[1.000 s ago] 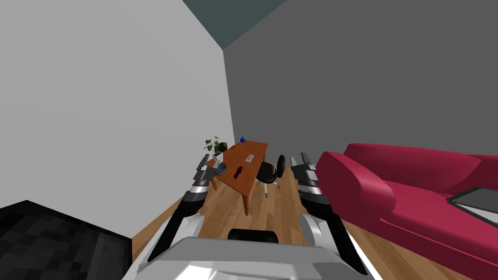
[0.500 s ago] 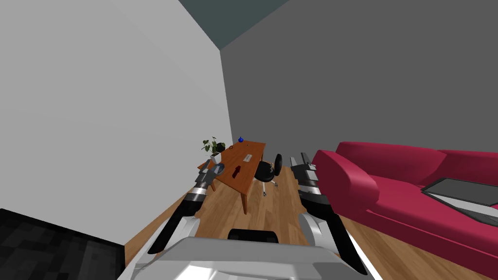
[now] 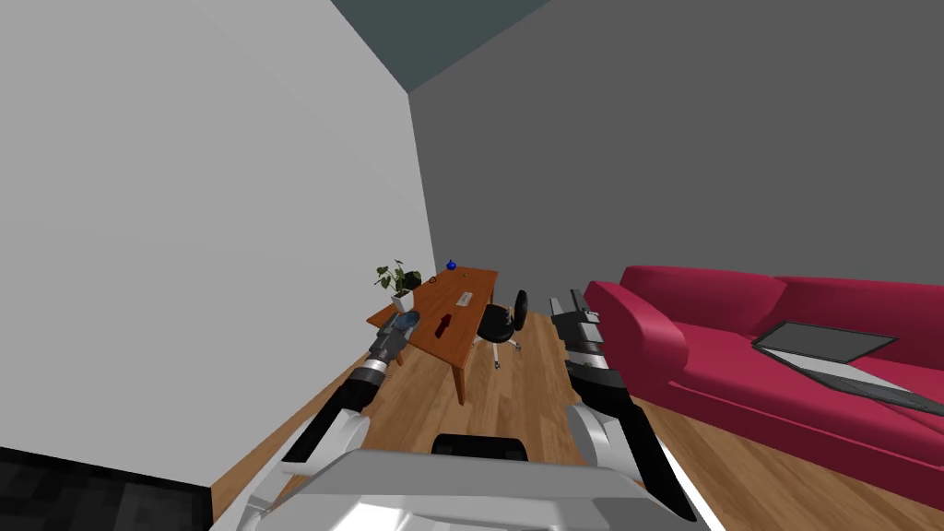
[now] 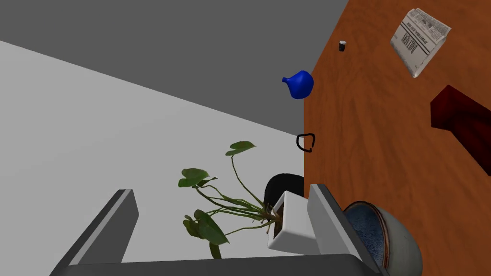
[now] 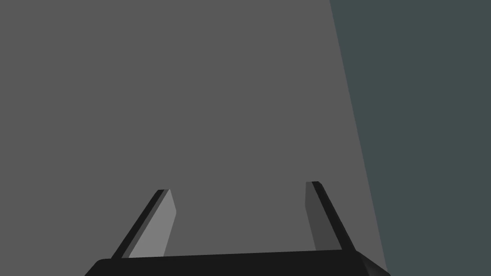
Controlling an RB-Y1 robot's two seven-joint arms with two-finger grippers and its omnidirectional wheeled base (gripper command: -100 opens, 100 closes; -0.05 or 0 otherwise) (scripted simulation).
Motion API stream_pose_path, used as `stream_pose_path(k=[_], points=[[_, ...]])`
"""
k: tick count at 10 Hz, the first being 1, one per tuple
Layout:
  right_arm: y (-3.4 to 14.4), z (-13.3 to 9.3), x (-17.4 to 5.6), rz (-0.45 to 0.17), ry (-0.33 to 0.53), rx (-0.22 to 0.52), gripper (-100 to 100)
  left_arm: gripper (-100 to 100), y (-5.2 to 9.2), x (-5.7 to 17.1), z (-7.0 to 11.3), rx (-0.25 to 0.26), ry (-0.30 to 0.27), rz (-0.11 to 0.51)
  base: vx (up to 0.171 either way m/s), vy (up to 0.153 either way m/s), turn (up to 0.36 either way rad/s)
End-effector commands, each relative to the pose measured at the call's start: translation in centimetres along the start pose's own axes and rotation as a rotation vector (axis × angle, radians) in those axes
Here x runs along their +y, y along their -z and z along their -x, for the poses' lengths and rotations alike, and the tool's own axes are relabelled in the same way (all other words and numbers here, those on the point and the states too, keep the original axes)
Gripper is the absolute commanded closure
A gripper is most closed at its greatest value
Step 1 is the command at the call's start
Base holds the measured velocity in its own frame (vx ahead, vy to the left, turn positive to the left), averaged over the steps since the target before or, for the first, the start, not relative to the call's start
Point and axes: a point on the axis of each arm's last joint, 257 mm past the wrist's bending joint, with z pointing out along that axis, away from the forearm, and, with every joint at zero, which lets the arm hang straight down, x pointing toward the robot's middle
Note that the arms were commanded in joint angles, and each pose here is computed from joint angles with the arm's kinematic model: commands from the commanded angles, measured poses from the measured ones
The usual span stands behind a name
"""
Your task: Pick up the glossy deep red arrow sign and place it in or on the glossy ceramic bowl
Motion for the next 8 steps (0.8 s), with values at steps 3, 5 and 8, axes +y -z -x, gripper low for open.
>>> stream_pose_path(k=[3, 5, 8], points=[[0.0, 0.0, 0.0, 0.000, 0.000, 0.000, 0, -100, 0.9, 4.3, 3.1, -0.076, 0.080, 0.138, -0.019, -0.025, -0.082], [0.0, 0.0, 0.0, 0.000, 0.000, 0.000, 0, -100, 1.6, 6.5, 5.3, -0.125, 0.126, 0.210, -0.009, -0.024, -0.108], [0.0, 0.0, 0.0, 0.000, 0.000, 0.000, 0, -100, 3.5, 10.3, 9.5, -0.227, 0.218, 0.337, -0.003, -0.028, -0.116]])
